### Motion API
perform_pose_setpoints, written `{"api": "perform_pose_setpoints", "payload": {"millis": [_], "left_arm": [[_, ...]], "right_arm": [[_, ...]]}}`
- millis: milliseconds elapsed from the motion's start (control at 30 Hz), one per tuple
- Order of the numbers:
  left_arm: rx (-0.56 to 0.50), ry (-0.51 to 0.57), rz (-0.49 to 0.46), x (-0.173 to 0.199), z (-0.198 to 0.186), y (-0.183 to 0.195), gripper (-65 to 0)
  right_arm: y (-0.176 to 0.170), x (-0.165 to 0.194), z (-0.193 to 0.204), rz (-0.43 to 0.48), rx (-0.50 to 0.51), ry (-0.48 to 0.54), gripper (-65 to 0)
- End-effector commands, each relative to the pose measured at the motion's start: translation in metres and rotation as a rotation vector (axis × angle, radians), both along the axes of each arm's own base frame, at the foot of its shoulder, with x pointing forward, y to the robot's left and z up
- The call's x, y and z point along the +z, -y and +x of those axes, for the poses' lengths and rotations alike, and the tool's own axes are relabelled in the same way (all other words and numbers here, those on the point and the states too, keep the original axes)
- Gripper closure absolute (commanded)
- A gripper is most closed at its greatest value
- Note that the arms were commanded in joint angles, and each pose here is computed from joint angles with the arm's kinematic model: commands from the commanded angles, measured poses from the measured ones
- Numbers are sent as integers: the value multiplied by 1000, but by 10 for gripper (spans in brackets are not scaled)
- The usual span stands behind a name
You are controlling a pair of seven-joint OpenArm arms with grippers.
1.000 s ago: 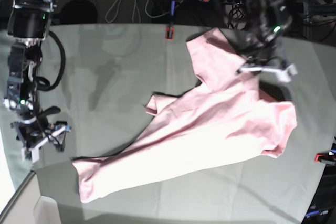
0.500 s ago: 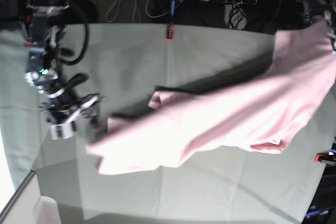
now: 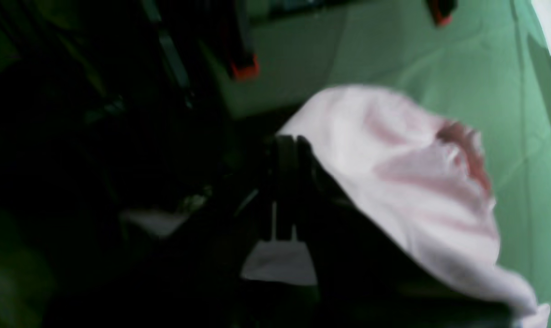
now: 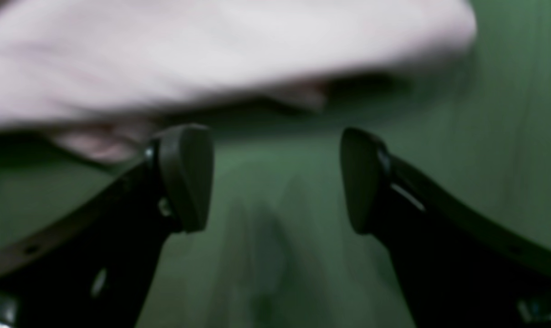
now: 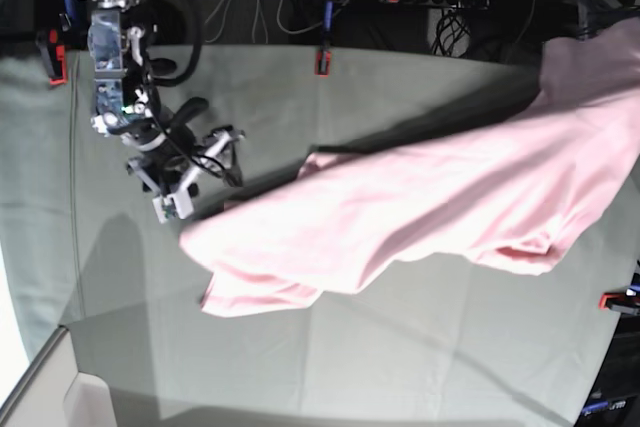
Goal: Layout the t-shirt on the table in an organized manner, then fold the t-shirt properly
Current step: 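Lift the shirt with both grippers, stretching it between them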
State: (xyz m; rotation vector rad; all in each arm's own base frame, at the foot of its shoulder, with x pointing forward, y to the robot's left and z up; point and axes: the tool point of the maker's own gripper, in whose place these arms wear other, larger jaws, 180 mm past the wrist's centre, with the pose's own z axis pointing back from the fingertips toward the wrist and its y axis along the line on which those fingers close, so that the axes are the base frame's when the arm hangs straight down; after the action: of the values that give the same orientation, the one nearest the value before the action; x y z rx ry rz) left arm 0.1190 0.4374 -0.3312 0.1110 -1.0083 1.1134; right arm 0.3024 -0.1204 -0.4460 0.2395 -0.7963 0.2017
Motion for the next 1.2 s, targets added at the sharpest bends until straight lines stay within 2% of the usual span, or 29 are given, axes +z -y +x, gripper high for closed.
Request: {"api": "perform_pose_setpoints", "payload": {"millis": [0,100,200,433,667,833,933,1033,1100,1167], "left_arm": [[8,51,69,28,5,-14,-1],[-2,78,118,49,9,-17,-1],[-27,95,142,60,17,-14,-1],[-24,95,137,58,16,-13,-1],[-20,95,140,59,16,-15,-1],[-21,95,142,60,16,-15,-1],[-21,95,142,60,16,-15,-1],[-21,95,142,60,16,-15,-1],[-21,96,142,60,16,-15,-1],[-19,113,143,62,21,-15,-2]], "right_arm": [[1,14,15,19,-9,60,-438],[15,9,14,10,-40,48,-439],[16,21,29,12,-44,86,-439],[23,35,54,-1,-41,125,-440],[32,10,65,6,-59,45,-437],[30,6,64,12,-57,33,-428],[15,8,60,40,32,39,-328],[-4,11,52,73,153,42,-124],[-6,14,52,78,169,49,0],[-5,22,56,71,167,77,0]]}}
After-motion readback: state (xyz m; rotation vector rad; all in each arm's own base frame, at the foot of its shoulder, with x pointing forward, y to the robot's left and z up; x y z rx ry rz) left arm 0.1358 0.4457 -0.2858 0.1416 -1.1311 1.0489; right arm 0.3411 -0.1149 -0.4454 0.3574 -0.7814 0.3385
